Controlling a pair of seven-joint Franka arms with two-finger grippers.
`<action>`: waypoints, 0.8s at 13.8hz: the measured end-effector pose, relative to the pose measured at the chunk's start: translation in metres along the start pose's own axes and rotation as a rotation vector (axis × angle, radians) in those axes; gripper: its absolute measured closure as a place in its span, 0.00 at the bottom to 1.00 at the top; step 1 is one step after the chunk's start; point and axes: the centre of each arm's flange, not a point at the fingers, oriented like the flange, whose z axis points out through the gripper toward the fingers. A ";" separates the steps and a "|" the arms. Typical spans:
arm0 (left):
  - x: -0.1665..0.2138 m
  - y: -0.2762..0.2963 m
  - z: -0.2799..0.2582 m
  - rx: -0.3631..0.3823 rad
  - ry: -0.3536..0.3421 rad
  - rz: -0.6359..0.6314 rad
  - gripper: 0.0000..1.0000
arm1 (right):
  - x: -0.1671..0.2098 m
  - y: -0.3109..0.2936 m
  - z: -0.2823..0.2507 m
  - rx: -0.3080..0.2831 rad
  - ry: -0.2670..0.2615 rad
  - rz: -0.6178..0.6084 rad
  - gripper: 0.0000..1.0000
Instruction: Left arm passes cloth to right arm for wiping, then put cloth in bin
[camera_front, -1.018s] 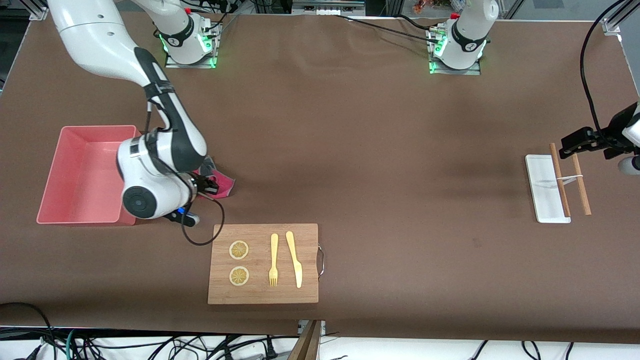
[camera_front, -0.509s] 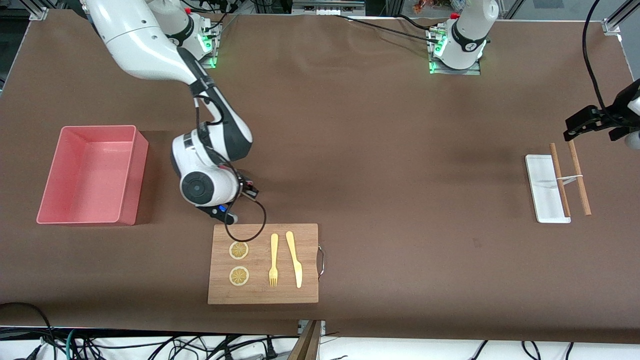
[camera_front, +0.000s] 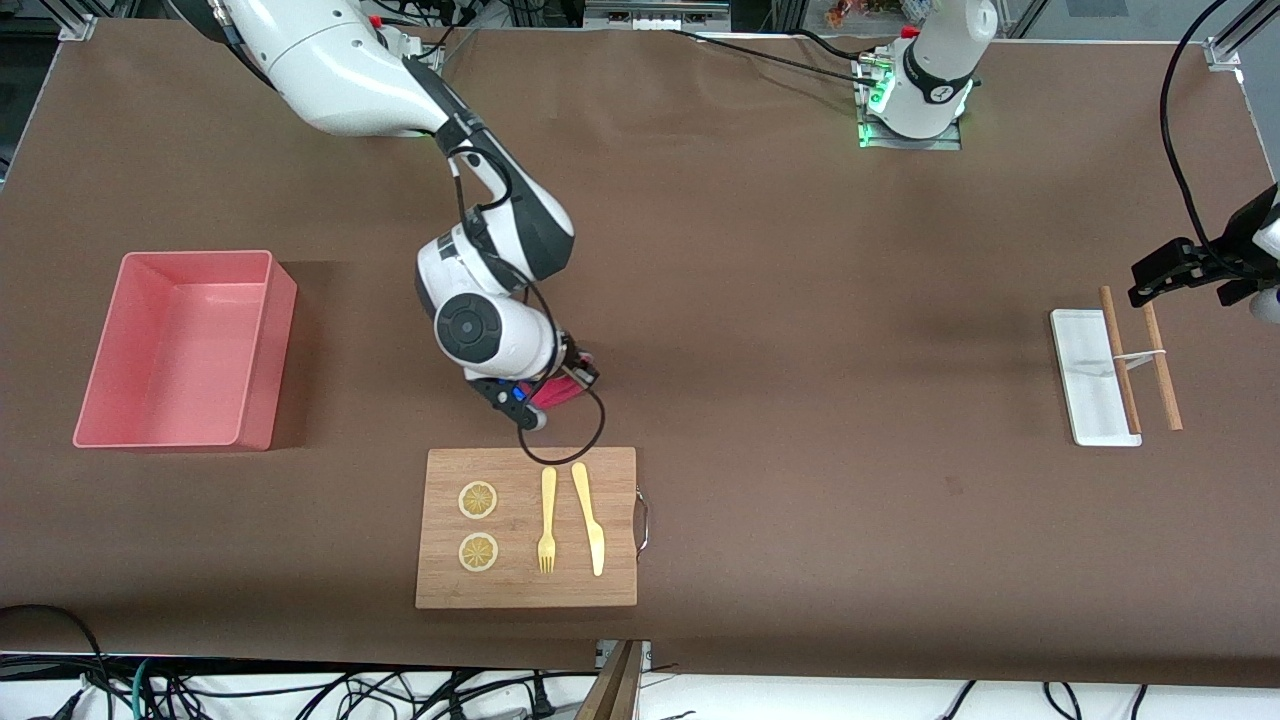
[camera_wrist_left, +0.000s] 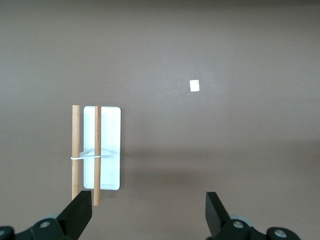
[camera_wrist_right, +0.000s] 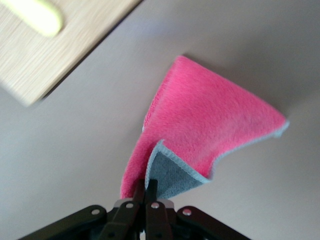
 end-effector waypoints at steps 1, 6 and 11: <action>0.003 -0.007 0.005 0.002 0.010 -0.012 0.00 | -0.010 -0.005 0.000 0.027 -0.024 0.013 0.98; 0.008 0.019 0.014 0.005 -0.002 0.037 0.00 | 0.030 0.020 -0.013 -0.068 -0.097 -0.023 0.98; -0.006 0.112 0.011 0.010 -0.061 0.101 0.00 | 0.143 0.100 -0.039 -0.170 -0.211 -0.149 0.98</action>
